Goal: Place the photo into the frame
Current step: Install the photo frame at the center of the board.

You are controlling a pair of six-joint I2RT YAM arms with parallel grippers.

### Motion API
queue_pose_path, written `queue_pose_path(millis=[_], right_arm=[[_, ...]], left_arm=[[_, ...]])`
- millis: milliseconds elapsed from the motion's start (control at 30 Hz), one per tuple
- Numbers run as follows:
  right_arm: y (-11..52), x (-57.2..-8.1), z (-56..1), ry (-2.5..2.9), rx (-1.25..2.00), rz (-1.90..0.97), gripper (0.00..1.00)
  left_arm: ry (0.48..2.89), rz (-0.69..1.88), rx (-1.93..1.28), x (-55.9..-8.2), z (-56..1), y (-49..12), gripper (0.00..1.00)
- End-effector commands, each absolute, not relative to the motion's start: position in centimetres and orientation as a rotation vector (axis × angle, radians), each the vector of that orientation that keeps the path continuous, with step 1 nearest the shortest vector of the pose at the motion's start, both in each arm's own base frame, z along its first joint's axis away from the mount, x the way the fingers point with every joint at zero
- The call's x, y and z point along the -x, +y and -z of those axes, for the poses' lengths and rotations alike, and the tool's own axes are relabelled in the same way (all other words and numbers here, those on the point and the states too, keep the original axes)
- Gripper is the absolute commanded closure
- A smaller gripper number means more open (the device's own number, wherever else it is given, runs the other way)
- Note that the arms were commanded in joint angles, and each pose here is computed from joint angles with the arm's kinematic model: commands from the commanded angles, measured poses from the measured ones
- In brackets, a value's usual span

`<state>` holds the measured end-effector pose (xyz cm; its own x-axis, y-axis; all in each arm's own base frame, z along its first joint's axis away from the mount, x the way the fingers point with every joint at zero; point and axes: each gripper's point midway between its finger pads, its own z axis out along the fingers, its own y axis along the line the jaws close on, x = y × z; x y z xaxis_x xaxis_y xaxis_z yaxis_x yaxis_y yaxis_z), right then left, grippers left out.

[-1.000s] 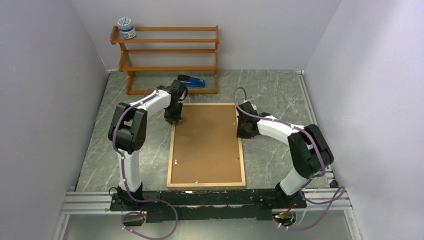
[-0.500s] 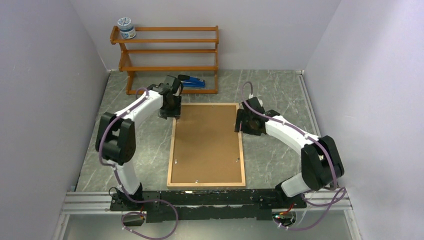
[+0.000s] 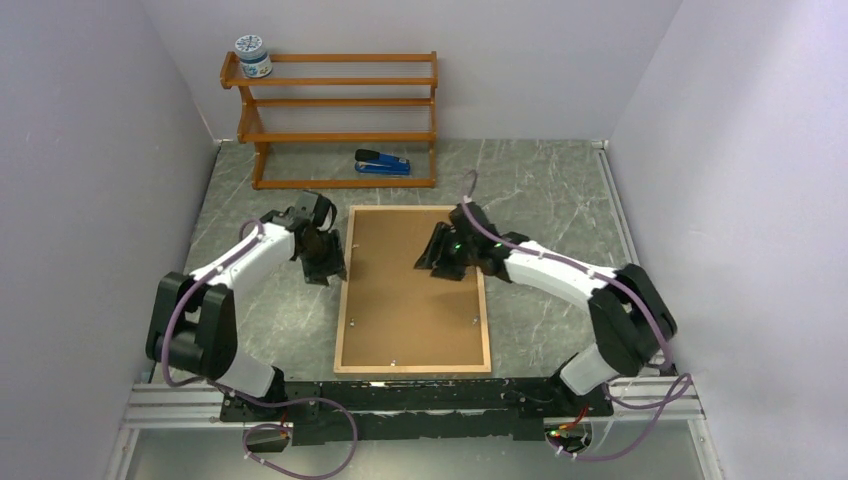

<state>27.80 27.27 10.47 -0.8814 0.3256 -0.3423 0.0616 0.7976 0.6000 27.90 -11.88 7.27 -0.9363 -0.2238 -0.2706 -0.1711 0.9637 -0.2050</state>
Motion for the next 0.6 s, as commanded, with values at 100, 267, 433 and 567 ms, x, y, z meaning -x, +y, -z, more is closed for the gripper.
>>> queue_pose_path(millis=[100, 267, 433, 567], right_arm=[[37.9, -22.8, -9.5, 2.640, -0.340, -1.195, 0.60], [42.2, -19.6, -7.9, 2.692, -0.242, -1.249, 0.66], [44.4, -18.6, -6.1, 2.715, -0.241, -1.280, 0.77], [45.8, -18.5, -5.1, 2.729, -0.228, -1.263, 0.82]], left_arm=[[2.823, 0.523, 0.397, -23.3, -7.3, -13.9, 0.56], [2.839, 0.545, 0.445, -21.3, -6.8, -13.6, 0.69], [2.911, 0.455, 0.478, -19.3, -5.5, -12.4, 0.77], [2.949, 0.496, 0.496, -18.5, -4.7, -13.0, 0.77]])
